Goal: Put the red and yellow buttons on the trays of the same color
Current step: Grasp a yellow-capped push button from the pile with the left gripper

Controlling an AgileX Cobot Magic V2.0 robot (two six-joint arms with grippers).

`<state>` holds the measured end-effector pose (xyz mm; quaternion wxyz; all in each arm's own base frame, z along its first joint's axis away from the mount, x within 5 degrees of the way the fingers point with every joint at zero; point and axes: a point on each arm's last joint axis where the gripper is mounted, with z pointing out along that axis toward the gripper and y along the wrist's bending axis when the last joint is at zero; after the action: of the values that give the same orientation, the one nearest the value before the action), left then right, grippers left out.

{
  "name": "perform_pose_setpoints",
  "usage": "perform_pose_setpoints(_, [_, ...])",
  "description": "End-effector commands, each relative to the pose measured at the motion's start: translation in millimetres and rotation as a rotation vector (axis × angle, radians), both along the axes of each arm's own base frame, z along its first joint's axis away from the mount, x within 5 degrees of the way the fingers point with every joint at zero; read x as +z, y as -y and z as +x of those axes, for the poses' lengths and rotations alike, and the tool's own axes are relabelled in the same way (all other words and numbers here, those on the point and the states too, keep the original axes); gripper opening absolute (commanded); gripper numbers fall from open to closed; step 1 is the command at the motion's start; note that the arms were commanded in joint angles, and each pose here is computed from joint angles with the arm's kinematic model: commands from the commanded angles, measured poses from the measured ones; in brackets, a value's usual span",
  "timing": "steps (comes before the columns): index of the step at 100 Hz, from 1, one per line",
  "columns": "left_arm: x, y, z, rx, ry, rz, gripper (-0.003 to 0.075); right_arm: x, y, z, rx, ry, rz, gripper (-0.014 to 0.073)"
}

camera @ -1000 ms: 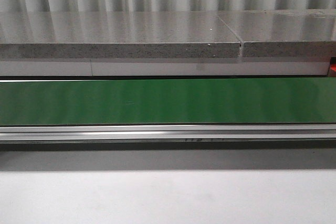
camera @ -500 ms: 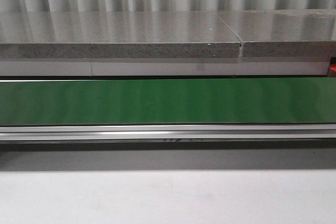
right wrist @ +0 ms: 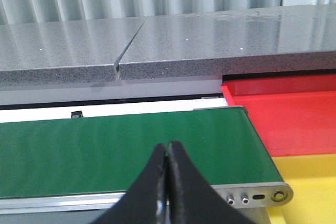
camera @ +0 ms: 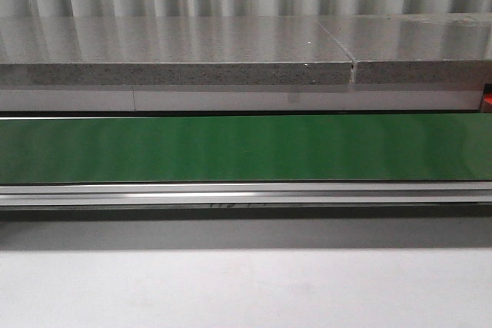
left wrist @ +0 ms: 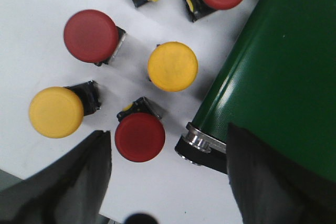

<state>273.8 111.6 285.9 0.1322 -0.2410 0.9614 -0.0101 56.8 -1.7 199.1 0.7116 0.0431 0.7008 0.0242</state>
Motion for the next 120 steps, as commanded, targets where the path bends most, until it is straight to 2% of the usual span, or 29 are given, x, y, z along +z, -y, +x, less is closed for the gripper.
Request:
perform_pose_setpoints(1, [9, -2, 8, 0.001, 0.028, -0.012, 0.0462, 15, -1, -3, 0.004, 0.113, -0.012, -0.0066])
perform_pose_setpoints(51, [-42, -15, 38, 0.005, -0.091, -0.064, 0.0462, 15, -1, -3, 0.004, 0.113, -0.012, -0.0066])
perform_pose_setpoints(92, [-64, -21, 53, 0.015, -0.075, -0.073, 0.0456, 15, -1, -3, 0.004, 0.113, -0.012, -0.0066])
perform_pose_setpoints(101, [-63, -21, 54, 0.016, -0.059, -0.065, 0.0415, 15, -1, -3, 0.004, 0.113, -0.012, -0.0066])
perform_pose_setpoints(120, [-63, -22, 56, 0.018, -0.042, -0.057, 0.0251, 15, -1, -3, 0.004, 0.113, -0.012, -0.0066])
